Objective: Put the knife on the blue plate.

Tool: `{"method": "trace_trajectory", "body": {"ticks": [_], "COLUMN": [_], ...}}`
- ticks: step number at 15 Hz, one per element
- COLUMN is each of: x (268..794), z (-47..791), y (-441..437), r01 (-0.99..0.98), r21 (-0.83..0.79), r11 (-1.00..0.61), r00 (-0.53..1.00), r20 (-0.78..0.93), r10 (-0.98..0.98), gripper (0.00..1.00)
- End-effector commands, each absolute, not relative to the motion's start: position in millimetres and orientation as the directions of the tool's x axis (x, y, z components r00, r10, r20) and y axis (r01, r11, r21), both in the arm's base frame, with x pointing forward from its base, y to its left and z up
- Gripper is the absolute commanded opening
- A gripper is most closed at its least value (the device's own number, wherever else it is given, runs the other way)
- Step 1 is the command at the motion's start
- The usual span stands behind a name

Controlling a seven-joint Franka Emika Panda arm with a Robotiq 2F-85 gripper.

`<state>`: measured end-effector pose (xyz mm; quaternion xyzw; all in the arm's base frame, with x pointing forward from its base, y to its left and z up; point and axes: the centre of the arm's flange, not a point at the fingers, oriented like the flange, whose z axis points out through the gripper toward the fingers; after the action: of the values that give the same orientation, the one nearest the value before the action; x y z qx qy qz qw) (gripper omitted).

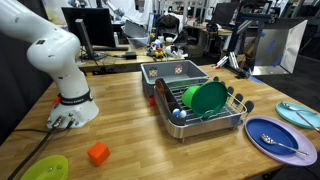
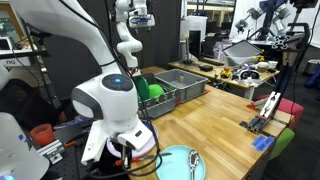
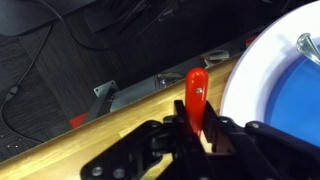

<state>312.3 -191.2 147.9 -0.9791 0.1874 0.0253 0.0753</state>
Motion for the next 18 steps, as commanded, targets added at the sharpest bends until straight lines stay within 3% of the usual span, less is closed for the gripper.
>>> {"method": "trace_trajectory", "body": {"ticks": [1, 3, 4, 15, 16, 18], "x": [327, 334, 328, 333, 335, 338], "z": [150, 153, 152, 154, 152, 149], "y": [-187, -185, -184, -184, -187, -192], "r01": [-0.357, -0.355, -0.35, -0.346, -0.356, -0.369], "r21": [-0.133, -0.135, -0.135, -0.134, -0.148, -0.161], "r11": [-0.925, -0.925, -0.927, -0.928, -0.923, -0.915], "r00": [0.934, 0.935, 0.937, 0.938, 0.934, 0.929], "r20": [-0.082, -0.055, -0.061, -0.054, -0.071, -0.102], "r10": [-0.348, -0.351, -0.344, -0.342, -0.349, -0.356], "gripper": [0.05, 0.05, 0.19, 0.19, 0.05, 0.05]}}
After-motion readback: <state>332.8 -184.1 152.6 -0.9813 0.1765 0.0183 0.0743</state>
